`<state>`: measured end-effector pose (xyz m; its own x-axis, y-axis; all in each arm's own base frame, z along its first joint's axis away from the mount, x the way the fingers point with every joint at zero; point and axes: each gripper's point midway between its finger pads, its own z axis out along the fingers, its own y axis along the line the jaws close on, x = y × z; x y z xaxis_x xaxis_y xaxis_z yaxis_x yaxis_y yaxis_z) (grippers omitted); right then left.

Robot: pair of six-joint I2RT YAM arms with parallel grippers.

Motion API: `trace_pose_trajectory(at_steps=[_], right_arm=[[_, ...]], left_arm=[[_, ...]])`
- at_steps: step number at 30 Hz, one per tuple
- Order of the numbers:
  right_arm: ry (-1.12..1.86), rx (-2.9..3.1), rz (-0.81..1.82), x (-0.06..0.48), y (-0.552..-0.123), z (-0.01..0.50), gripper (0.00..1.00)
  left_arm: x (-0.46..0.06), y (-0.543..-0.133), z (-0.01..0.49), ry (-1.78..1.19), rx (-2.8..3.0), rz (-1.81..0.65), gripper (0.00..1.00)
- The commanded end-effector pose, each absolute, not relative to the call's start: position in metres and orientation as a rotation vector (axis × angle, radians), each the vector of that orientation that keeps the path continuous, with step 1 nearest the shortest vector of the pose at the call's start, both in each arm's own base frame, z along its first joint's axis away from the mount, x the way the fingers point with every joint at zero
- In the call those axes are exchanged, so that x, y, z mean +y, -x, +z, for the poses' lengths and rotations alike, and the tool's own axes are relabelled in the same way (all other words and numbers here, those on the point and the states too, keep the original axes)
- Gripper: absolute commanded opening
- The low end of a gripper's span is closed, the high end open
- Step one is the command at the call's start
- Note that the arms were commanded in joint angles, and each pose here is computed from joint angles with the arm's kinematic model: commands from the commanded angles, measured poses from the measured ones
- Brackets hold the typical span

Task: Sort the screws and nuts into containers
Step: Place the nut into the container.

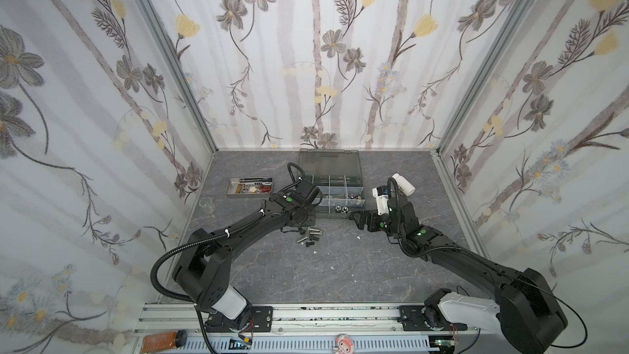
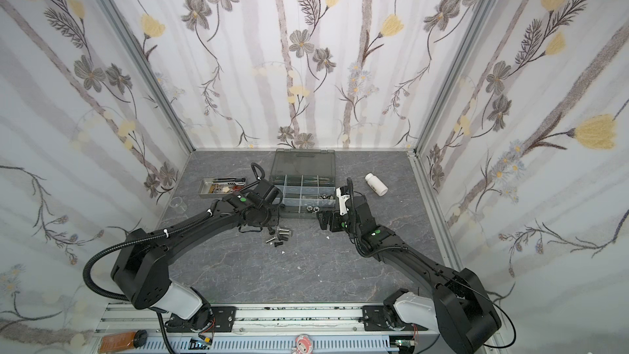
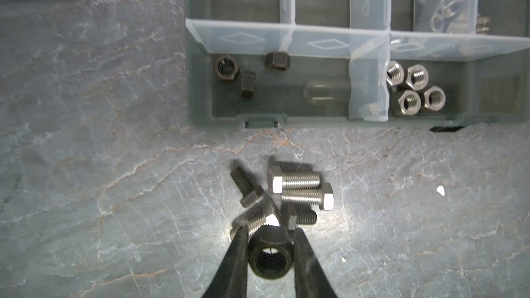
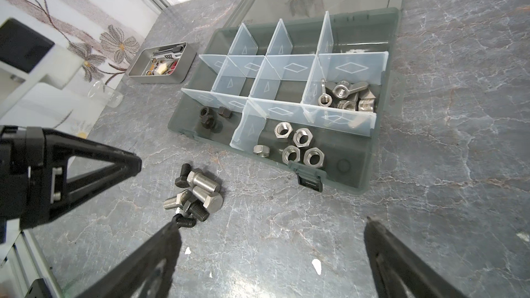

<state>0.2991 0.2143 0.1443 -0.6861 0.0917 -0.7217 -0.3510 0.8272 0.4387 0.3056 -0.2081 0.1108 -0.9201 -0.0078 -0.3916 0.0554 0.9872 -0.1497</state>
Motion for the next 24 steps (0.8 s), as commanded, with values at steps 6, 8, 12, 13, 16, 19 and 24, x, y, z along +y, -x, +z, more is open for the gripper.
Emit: trace_pose_trajectory(at_steps=[6, 8, 12, 13, 16, 19, 24], right_arm=[[0.238, 2.212, 0.775, 0.222, -0.295, 0.142, 1.0], [0.264, 2.207, 0.791, 0.226, -0.293, 0.143, 1.0], [0.294, 2.208, 0.807, 0.229, -0.29, 0.141, 1.0], [0.299, 2.21, 0.809, 0.229, -0.29, 0.141, 1.0], [0.324, 2.215, 0.827, 0.232, -0.287, 0.138, 1.0], [0.338, 2.226, 0.835, 0.234, -0.285, 0.135, 0.99], [0.333, 2.233, 0.824, 0.232, -0.285, 0.132, 1.0]], left_arm=[[-0.205, -0.345, 0.108, -0.036, 2.734, -0.199, 0.25], [-0.207, -0.357, 0.109, -0.026, 2.725, -0.209, 0.25], [-0.209, -0.369, 0.097, -0.022, 2.75, -0.202, 0.24], [-0.209, -0.371, 0.094, -0.022, 2.754, -0.201, 0.24], [-0.21, -0.379, 0.089, -0.017, 2.759, -0.191, 0.24], [-0.21, -0.385, 0.08, -0.017, 2.776, -0.178, 0.24], [-0.215, -0.39, 0.073, -0.018, 2.785, -0.188, 0.37]])
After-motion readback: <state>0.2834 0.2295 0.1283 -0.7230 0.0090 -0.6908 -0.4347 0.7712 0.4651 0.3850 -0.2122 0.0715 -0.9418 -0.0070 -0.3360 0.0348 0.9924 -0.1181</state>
